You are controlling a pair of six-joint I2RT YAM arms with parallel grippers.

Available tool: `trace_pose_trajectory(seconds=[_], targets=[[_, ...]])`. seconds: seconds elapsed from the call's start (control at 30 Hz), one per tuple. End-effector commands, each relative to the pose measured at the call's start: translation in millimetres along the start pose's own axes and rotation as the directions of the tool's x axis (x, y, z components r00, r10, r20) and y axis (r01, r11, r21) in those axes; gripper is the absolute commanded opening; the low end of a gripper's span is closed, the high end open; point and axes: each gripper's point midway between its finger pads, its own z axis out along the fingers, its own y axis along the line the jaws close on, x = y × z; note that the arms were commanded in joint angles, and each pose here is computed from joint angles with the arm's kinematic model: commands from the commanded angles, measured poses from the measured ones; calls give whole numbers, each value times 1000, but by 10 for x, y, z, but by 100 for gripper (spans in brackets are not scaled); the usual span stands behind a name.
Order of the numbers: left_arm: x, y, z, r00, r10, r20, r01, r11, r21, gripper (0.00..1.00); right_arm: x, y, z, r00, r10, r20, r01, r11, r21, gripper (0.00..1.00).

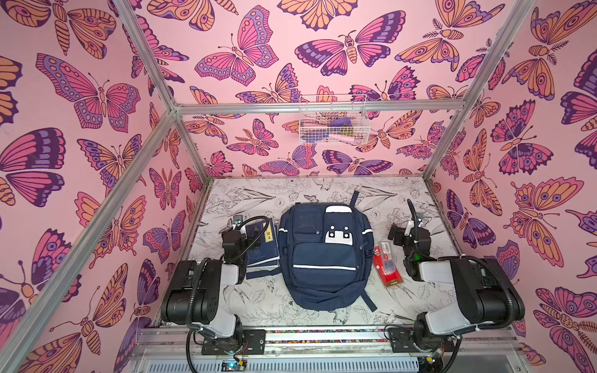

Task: Pack books, pencil case, and school supplies into a backpack
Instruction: Rotate the student bag at the center of the table.

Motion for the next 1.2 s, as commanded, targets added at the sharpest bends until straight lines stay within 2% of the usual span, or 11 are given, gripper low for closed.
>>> trace_pose_trajectory(seconds=[0.0, 0.67, 0.73, 0.8, 0.83, 0.87, 0.93, 1.0, 1.03, 1.07, 1.17], targets=[[-23, -57, 4, 1000, -6, 11, 5, 999, 43, 99, -54, 0, -3, 1000, -1, 6, 1, 1000, 8, 99], [-17, -46, 15, 1000, -27, -7, 27, 998, 61, 99, -100, -24, -11, 1000, 6, 25, -7, 1000, 21, 99], [-139, 88, -29, 999, -39, -35, 38, 999, -28, 99, -275, -7, -91, 998, -18, 65, 16, 999, 39, 99], [-497, 283, -172, 995, -80, -56, 70, 984, -164, 99, -657, 19, -376, 999, -42, 17, 39, 989, 145, 99], [-776, 420, -323, 988, -153, 8, 150, 954, -260, 99, -849, 19, -603, 998, 44, -41, -37, 986, 161, 99], [-937, 408, -440, 973, -231, 20, 228, 940, -252, 98, -955, 10, -814, 983, 160, -93, -145, 977, 155, 99], [-1126, 242, -701, 907, -422, -7, 413, 891, -186, 94, -1047, 63, -1124, 934, 331, -133, -320, 943, 96, 99], [-1136, -124, -894, 852, -517, -85, 509, 855, -102, 90, -896, -5, -1240, 850, 515, -109, -505, 857, 107, 99], [-1059, -381, -978, 845, -513, -149, 511, 858, -55, 90, -842, 25, -1283, 817, 559, -138, -555, 829, 73, 99], [-970, -612, -1059, 848, -487, -208, 495, 869, -14, 90, -839, 81, -1325, 807, 567, -167, -569, 821, 43, 99], [-502, -1253, -1363, 820, -372, -435, 452, 887, 93, 94, -605, 239, -1439, 760, 517, -393, -521, 847, 105, 98]])
